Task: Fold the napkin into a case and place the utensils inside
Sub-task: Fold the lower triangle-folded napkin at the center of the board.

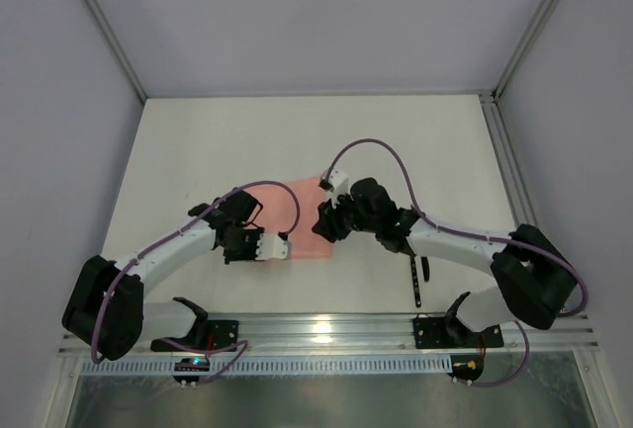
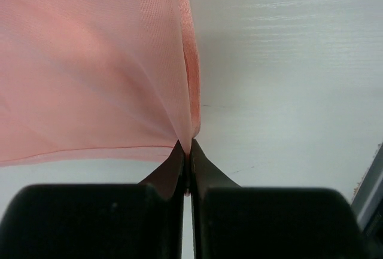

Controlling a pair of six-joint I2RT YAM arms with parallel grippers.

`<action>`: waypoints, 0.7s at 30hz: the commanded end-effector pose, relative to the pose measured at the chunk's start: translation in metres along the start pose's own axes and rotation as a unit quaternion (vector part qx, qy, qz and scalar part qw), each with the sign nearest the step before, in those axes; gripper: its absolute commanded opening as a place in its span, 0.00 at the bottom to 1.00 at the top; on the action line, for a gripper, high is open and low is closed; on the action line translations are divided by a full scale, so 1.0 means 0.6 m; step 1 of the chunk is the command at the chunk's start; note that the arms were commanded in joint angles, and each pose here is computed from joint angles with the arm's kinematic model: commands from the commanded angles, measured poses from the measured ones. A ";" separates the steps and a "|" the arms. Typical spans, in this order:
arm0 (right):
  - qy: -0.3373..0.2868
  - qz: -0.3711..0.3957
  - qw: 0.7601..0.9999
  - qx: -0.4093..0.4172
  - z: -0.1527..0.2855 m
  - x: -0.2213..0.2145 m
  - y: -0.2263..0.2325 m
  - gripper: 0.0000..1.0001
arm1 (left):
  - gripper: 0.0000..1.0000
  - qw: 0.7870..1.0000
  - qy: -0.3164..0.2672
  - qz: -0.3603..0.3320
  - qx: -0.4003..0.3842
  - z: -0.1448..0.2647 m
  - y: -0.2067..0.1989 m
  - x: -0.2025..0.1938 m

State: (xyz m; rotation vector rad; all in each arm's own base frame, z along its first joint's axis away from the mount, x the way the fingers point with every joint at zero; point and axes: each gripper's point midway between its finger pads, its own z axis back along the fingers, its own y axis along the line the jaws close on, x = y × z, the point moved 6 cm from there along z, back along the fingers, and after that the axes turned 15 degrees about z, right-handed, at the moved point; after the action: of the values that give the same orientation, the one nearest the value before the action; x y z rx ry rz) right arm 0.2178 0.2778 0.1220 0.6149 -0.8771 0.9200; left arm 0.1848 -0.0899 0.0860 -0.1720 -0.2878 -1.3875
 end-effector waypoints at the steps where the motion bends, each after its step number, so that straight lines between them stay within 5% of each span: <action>1: -0.079 0.180 0.980 -0.036 0.042 0.047 0.007 0.44 | 0.00 0.998 -0.008 0.023 -0.050 0.022 -0.012 0.007; 7: -0.157 0.385 0.908 -0.053 0.083 0.015 0.079 0.59 | 0.00 0.996 -0.006 0.041 -0.074 0.034 -0.007 0.009; 17: -0.136 0.401 0.896 -0.132 -0.002 -0.022 0.142 0.71 | 0.00 0.994 -0.006 0.054 -0.093 0.046 0.001 0.023; 18: -0.146 0.401 0.894 -0.135 -0.011 -0.017 0.146 0.84 | 0.00 0.994 -0.005 0.055 -0.094 0.046 0.001 0.022; 21: -0.141 0.403 0.894 -0.139 -0.046 -0.018 0.157 0.85 | 0.00 0.994 -0.007 0.055 -0.094 0.047 0.003 0.025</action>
State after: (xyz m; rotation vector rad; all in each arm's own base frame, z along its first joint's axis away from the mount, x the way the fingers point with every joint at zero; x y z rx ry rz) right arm 0.1287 0.3084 0.0678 0.1101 -1.3317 1.6118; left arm 0.1850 -0.0918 0.1092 -0.3111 -0.1504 -1.3192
